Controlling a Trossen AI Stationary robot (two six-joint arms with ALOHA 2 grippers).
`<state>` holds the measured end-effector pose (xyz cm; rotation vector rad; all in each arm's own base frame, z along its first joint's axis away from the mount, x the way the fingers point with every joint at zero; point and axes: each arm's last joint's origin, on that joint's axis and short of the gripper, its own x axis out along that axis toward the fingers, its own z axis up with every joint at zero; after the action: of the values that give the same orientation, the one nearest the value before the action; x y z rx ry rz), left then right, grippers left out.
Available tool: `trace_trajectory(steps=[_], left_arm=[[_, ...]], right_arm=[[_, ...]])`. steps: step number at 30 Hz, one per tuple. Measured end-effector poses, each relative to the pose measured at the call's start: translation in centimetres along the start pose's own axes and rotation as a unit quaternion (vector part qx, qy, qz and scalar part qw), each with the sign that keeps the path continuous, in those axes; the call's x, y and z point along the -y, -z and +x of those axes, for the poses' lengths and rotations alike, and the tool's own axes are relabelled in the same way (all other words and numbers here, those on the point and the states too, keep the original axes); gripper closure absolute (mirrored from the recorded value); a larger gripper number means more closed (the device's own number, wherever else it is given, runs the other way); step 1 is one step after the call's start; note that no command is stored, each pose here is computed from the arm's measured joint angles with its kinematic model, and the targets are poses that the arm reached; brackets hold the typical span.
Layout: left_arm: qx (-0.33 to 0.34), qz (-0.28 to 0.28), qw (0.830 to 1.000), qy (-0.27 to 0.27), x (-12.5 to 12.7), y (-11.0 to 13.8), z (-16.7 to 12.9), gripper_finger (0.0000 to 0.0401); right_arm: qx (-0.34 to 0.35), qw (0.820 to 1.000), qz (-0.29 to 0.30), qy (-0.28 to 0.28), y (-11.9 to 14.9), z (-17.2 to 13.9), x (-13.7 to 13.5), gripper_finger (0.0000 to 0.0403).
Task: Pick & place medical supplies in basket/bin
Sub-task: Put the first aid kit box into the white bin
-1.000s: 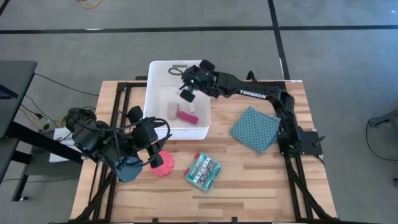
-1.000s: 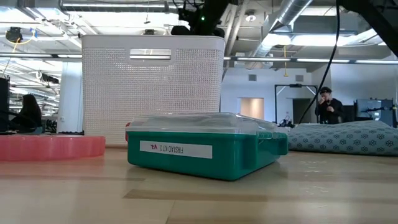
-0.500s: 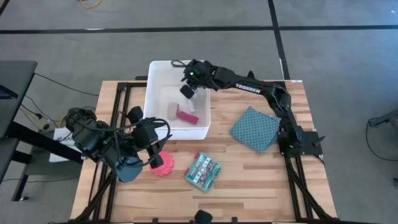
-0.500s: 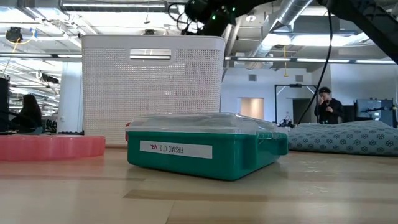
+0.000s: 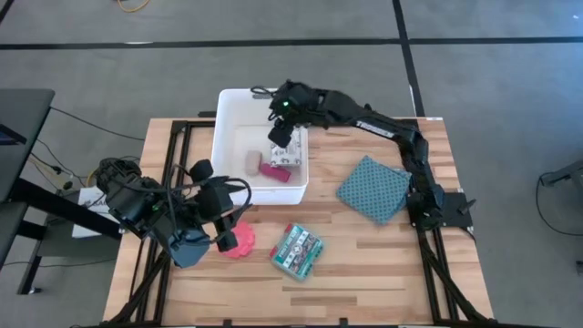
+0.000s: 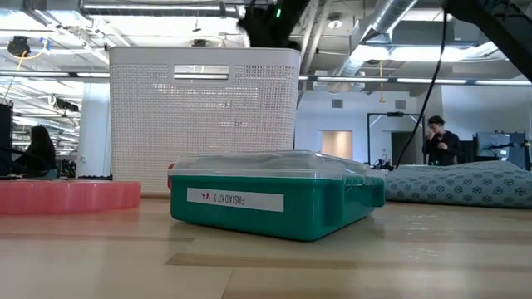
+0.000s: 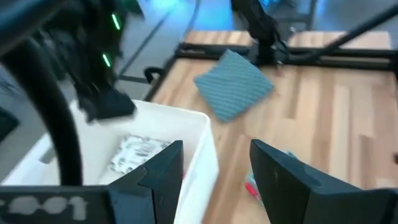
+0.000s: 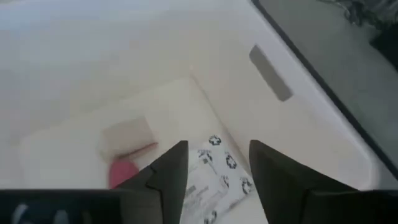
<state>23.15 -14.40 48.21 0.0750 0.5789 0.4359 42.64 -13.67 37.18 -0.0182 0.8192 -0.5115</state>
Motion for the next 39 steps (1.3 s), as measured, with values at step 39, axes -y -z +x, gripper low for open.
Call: trace_trajectory(steps=[39], left_arm=[[-0.256, -0.020, 0.966, -0.013, 9.9, 16.1, 19.8, 0.0225]], right_arm=[[-0.130, 0.987, -0.082, -0.037, 6.0, -15.3, -8.2, 0.0254]])
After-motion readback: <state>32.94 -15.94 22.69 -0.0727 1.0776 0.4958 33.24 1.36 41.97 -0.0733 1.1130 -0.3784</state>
